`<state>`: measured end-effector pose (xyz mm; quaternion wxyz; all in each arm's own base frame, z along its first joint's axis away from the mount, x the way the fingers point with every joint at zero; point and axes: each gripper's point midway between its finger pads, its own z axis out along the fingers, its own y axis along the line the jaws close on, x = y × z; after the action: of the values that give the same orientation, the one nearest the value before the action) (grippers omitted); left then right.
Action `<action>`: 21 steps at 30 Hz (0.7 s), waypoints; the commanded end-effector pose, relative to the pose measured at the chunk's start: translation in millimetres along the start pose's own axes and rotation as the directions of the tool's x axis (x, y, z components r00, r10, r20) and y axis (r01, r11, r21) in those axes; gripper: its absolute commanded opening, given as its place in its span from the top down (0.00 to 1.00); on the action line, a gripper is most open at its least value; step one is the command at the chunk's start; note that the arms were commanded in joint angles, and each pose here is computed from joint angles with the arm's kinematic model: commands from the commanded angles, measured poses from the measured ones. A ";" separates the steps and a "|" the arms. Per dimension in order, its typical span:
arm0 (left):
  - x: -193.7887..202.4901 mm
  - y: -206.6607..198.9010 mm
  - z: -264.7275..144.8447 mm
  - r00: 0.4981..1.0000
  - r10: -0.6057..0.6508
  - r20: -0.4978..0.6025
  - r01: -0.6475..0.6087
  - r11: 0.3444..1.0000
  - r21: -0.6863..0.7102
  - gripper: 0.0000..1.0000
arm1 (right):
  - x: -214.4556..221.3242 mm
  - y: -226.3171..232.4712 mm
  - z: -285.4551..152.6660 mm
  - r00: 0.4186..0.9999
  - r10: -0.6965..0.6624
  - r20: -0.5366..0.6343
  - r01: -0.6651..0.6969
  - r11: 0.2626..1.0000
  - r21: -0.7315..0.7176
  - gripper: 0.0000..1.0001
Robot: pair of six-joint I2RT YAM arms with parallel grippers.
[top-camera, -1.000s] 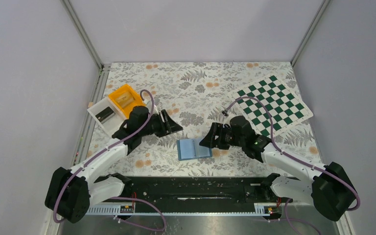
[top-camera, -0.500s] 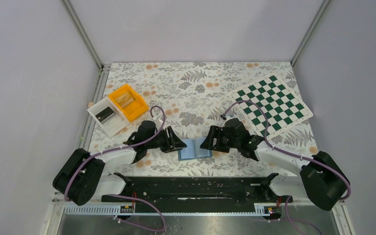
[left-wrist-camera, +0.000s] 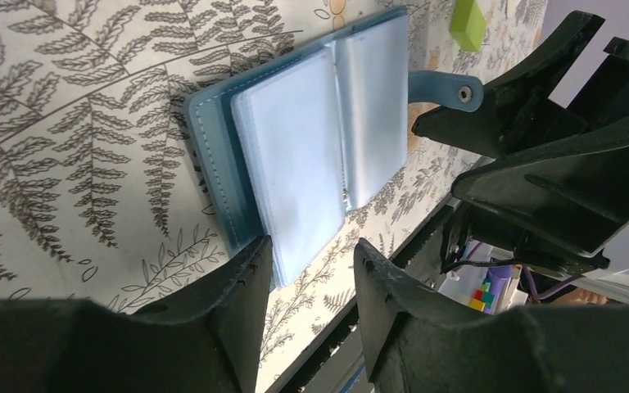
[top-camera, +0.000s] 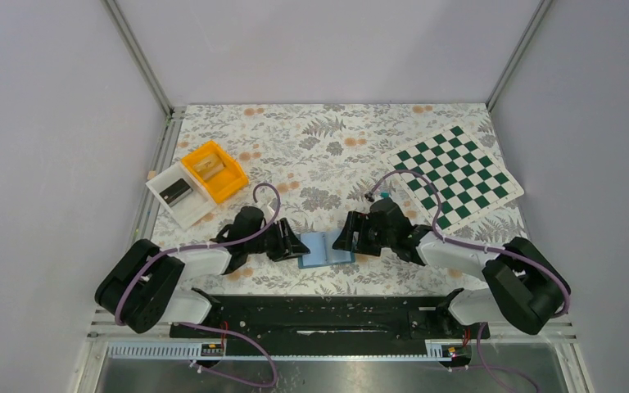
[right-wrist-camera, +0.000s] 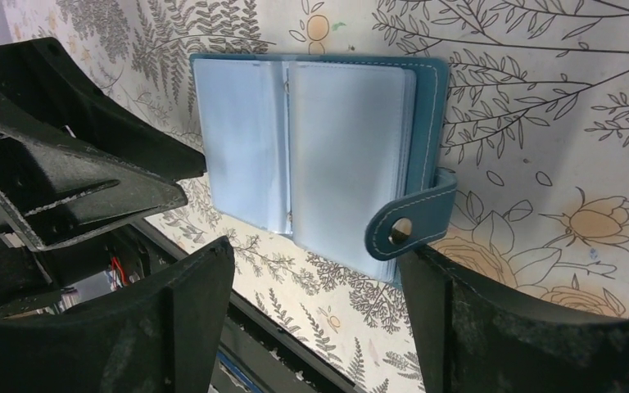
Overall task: Take the credit cards out of the card holder
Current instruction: Remove the credit card from the card holder.
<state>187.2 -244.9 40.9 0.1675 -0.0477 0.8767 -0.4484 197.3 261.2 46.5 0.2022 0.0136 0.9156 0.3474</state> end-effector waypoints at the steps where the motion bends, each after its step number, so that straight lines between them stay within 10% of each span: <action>1: -3.8 6.1 2.9 0.999 0.042 0.021 -0.041 0.999 -0.023 0.59 | -11.9 10.2 7.4 0.999 -0.002 0.039 0.003 1.000 -0.022 0.20; 21: 10.2 22.5 9.4 0.999 0.023 -0.035 -0.024 0.999 -0.042 0.74 | -15.1 54.8 4.1 0.998 0.060 0.010 -0.056 0.971 -0.232 0.24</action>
<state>187.2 -243.8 24.6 0.1582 -0.0435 0.8847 -0.4363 202.5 276.0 43.0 0.1874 0.0327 0.9076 0.3742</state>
